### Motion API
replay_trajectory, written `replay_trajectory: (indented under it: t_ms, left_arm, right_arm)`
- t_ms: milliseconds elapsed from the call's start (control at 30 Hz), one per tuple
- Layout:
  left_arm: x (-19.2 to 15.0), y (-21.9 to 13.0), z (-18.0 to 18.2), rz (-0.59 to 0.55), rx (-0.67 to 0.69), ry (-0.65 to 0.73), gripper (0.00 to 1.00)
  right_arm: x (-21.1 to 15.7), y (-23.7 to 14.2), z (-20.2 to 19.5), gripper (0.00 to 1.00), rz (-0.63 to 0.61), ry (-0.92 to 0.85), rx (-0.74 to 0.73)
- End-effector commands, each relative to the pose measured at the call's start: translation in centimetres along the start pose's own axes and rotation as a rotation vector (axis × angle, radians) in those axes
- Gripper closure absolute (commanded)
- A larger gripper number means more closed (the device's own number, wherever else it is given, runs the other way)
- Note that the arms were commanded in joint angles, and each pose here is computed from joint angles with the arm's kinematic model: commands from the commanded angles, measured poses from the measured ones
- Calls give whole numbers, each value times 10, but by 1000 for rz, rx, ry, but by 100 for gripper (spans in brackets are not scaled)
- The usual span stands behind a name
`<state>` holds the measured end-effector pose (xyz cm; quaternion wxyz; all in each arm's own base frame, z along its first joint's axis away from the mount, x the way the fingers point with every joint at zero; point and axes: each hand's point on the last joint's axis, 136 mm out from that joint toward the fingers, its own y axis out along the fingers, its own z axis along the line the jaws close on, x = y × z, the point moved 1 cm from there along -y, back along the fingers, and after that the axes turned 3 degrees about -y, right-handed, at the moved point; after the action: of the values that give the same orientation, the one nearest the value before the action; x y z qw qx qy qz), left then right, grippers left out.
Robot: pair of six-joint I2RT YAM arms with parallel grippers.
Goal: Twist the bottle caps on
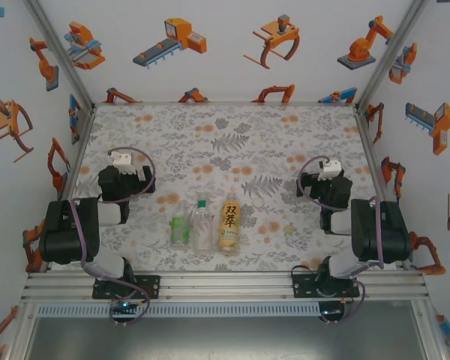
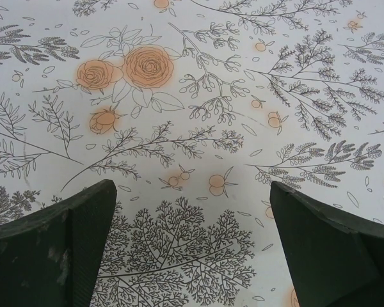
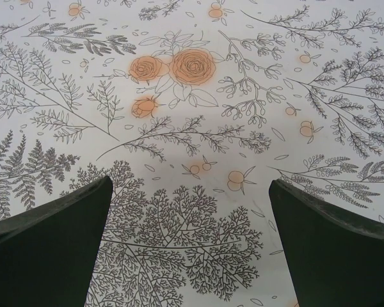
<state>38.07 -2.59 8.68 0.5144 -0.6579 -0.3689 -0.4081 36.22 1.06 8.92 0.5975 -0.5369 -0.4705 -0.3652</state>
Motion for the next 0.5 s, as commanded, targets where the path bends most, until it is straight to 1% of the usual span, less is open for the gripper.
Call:
replay_trajectory:
  t_ms: [0,467]
  left_arm:
    - [8,-2,-3,-35,-17,25,3]
    - [8,-2,-3,-37,-17,24,3]
  right_arm:
    - [11,1,3,1,-35,-24,16]
    - [11,3,1,1,-29,-18,13]
